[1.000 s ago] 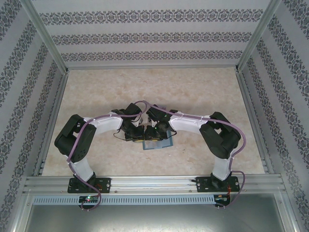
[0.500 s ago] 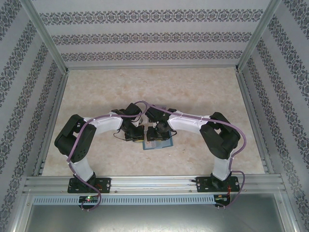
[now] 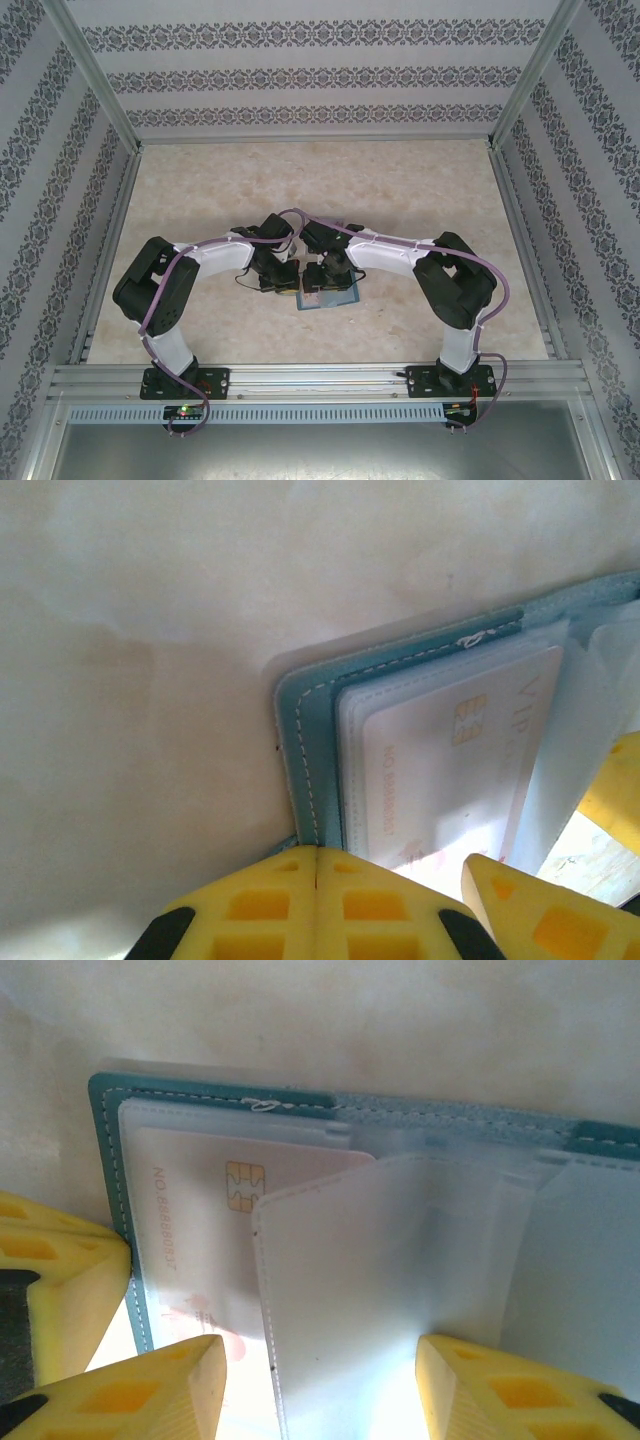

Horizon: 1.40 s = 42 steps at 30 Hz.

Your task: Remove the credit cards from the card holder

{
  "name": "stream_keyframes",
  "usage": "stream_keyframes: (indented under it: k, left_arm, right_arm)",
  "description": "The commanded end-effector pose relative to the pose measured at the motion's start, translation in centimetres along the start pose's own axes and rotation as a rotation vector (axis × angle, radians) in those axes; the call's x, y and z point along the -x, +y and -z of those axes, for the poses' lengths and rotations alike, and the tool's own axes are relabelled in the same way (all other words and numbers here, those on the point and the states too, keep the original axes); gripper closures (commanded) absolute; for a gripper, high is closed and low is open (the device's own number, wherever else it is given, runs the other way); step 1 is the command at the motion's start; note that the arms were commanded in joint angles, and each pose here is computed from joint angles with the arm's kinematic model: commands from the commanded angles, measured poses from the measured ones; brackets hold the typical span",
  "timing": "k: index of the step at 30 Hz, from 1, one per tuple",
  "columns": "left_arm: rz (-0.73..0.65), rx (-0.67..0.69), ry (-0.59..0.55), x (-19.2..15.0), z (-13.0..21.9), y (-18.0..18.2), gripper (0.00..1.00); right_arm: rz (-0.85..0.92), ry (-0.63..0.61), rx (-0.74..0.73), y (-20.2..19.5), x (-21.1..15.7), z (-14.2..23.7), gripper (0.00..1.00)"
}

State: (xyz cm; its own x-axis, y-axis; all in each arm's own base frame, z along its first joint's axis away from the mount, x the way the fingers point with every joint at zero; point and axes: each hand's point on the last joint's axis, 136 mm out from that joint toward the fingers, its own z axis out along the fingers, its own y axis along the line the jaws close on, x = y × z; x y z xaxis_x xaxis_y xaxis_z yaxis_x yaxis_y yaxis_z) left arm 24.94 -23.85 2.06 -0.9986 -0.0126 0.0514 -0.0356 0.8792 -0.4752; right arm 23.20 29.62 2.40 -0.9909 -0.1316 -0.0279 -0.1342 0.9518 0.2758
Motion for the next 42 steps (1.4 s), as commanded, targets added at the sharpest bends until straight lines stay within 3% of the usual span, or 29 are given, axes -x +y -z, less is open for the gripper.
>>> stream_keyframes:
  k: [1,7,17,27,35,42]
  left_arm:
    - [-0.001,0.023,0.029,-0.8,-1.0,0.9,1.00]
    - [-0.002,0.022,0.028,-0.8,-1.0,0.8,1.00]
    - [-0.003,0.017,0.029,-0.8,-1.1,0.7,1.00]
    - [-0.002,0.022,0.026,-0.7,-1.0,0.7,1.00]
    - [-0.004,0.023,0.027,-0.7,-0.9,0.6,1.00]
    - [-0.007,0.025,0.028,-0.6,-0.7,0.5,1.00]
  right_arm:
    - [0.016,0.036,-0.081,-1.3,-0.9,-0.9,0.46]
    - [0.010,0.038,-0.095,-1.7,-0.9,-1.2,0.48]
    - [0.020,0.011,-0.099,-1.6,-0.5,-0.2,0.73]
    - [0.028,-0.020,-0.067,-0.8,-0.1,1.5,0.86]
    - [0.039,-0.053,-0.012,0.2,0.2,3.7,0.90]
    - [0.039,-0.046,-0.036,-1.1,0.0,4.7,0.90]
